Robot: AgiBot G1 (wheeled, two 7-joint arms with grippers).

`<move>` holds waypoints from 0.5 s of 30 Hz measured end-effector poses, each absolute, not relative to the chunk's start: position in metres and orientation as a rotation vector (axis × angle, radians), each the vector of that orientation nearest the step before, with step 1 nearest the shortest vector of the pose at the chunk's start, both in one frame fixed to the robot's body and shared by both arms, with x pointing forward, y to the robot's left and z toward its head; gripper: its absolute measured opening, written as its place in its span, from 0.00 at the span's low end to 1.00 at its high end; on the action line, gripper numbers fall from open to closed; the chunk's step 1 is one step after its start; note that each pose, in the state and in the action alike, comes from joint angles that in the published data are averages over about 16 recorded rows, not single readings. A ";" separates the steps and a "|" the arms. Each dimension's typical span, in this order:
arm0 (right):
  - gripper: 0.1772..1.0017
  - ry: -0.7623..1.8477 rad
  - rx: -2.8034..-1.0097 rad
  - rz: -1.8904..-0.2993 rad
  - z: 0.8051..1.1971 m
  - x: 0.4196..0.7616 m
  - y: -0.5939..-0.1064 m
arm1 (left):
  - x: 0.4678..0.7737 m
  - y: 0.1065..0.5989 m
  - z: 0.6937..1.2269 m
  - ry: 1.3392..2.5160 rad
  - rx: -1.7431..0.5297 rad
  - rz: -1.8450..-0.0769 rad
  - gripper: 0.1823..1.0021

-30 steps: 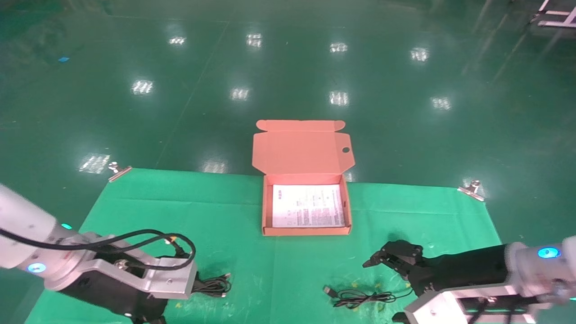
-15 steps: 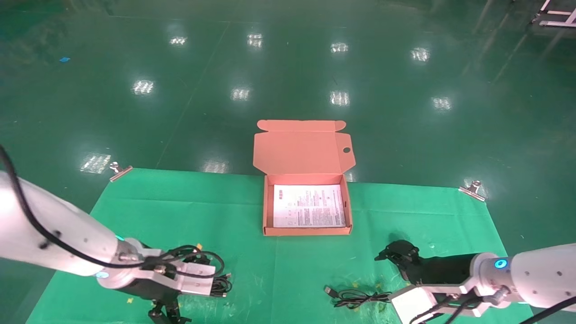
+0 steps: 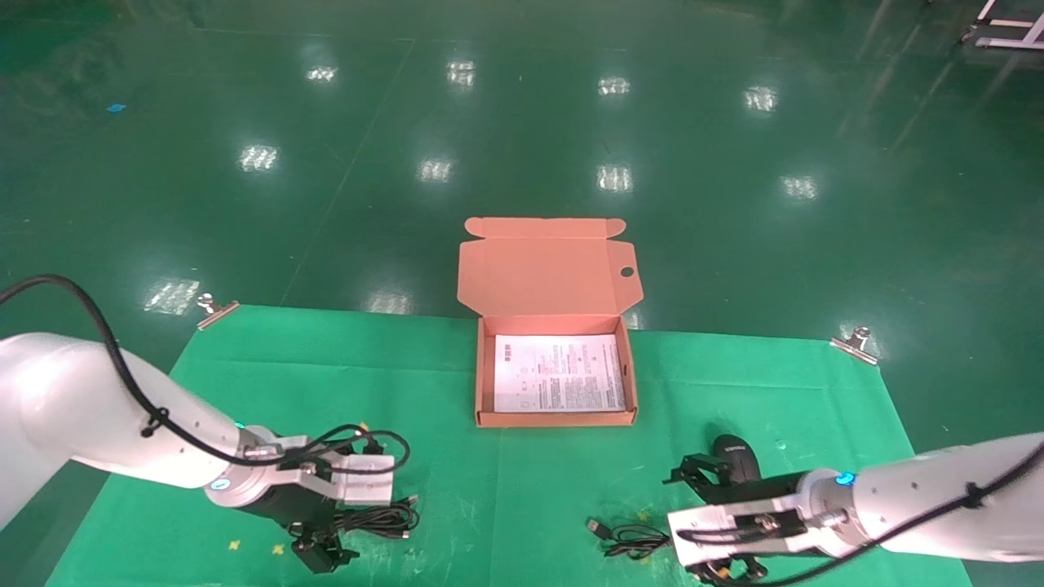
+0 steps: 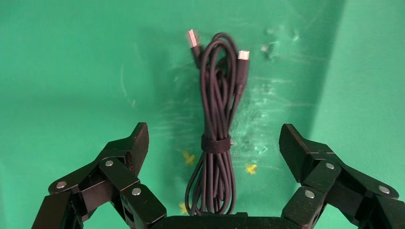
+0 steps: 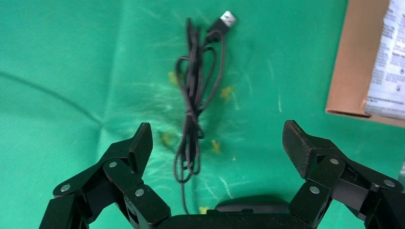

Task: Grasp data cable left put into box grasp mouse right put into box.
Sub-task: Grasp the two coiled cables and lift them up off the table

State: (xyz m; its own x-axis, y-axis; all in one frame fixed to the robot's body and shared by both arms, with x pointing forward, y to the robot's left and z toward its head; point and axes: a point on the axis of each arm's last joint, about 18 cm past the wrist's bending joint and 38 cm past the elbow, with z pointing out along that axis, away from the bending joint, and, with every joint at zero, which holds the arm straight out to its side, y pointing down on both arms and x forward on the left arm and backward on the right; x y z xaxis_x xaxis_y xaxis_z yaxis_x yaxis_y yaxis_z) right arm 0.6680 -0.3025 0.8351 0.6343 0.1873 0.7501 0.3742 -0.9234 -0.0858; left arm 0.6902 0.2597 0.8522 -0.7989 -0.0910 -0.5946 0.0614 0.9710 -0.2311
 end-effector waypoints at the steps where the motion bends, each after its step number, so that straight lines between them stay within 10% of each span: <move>1: 1.00 -0.445 -2.625 -1.160 0.833 0.670 -0.302 | 0.693 0.261 0.851 2.477 -0.034 -0.322 1.00; 15: 1.00 -0.402 -2.666 -1.146 0.815 0.693 -0.305 | 0.713 0.276 0.838 2.493 -0.175 -0.396 1.00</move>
